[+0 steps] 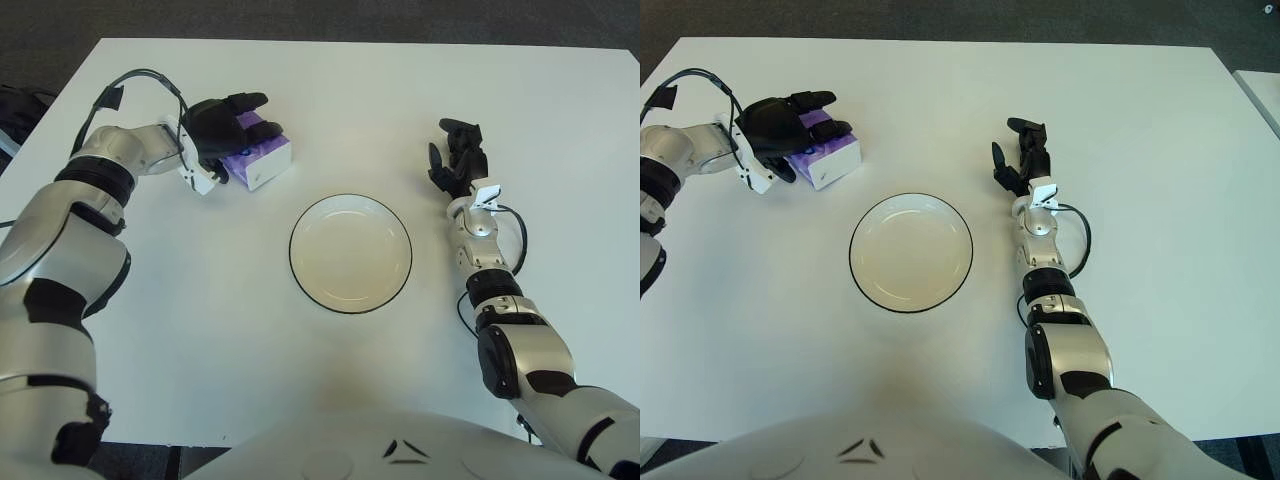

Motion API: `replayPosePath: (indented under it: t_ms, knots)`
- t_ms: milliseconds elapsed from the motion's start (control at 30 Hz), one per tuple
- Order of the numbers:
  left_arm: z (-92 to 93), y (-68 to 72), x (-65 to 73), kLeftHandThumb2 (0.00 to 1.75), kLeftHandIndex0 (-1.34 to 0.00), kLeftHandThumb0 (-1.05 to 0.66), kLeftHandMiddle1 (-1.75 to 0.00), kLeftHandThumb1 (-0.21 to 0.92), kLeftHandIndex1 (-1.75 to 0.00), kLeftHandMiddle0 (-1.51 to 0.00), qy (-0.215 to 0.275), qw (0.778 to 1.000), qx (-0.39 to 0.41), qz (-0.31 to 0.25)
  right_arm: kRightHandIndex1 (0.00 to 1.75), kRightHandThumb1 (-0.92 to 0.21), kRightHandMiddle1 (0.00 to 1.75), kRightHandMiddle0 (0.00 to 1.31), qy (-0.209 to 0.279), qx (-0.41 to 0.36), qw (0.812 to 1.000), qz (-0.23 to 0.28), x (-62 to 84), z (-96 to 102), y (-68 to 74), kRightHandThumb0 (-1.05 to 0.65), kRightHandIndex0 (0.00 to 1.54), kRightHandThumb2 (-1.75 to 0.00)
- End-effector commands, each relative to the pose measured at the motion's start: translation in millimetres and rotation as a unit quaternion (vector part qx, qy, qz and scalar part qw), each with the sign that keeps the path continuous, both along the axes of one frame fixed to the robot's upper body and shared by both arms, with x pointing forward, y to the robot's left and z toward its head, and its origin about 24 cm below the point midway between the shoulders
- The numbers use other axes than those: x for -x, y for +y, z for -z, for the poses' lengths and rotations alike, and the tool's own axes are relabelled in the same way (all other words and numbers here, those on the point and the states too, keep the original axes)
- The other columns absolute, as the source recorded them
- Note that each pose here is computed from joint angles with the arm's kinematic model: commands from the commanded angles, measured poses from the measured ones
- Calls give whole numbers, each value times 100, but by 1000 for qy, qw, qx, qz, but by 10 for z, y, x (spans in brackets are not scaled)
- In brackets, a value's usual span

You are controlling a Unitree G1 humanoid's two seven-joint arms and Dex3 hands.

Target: Put the tissue paper into the plate.

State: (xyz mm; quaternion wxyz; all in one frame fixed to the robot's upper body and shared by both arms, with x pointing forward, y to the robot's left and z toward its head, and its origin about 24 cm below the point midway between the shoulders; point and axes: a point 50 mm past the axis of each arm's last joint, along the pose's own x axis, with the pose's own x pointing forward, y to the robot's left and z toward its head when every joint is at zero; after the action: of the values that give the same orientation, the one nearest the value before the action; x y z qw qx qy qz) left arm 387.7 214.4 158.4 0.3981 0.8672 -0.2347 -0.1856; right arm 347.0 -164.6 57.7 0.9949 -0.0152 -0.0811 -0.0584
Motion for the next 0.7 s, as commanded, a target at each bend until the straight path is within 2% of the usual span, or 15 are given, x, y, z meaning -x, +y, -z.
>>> replayPosePath:
  t_ms: [0, 433, 533, 633, 667]
  knots:
    - [84, 11, 8, 19, 0, -88, 0, 73, -55, -11, 16, 1000, -16, -6, 21, -82, 110, 3, 167, -12, 986, -1, 363, 746, 65, -59, 37, -55]
    - [122, -18, -15, 20, 0, -85, -3, 73, -57, -18, 25, 999, -15, -22, 21, -82, 110, 3, 168, -12, 986, -1, 361, 749, 86, -59, 37, -55]
    - [164, -30, -37, 22, 0, -76, -8, 72, -49, -31, 54, 997, -10, -55, 21, -82, 110, 3, 168, -12, 986, -1, 360, 749, 92, -59, 37, -55]
    - [180, -34, -44, 22, 0, -74, -10, 72, -47, -36, 61, 996, -10, -65, 21, -82, 110, 3, 168, -12, 986, -1, 360, 750, 97, -59, 37, -55]
    - [199, -36, -49, 24, 0, -72, -16, 71, -49, -42, 68, 995, -7, -76, 21, -82, 110, 3, 168, -12, 986, -1, 360, 749, 98, -59, 37, -55]
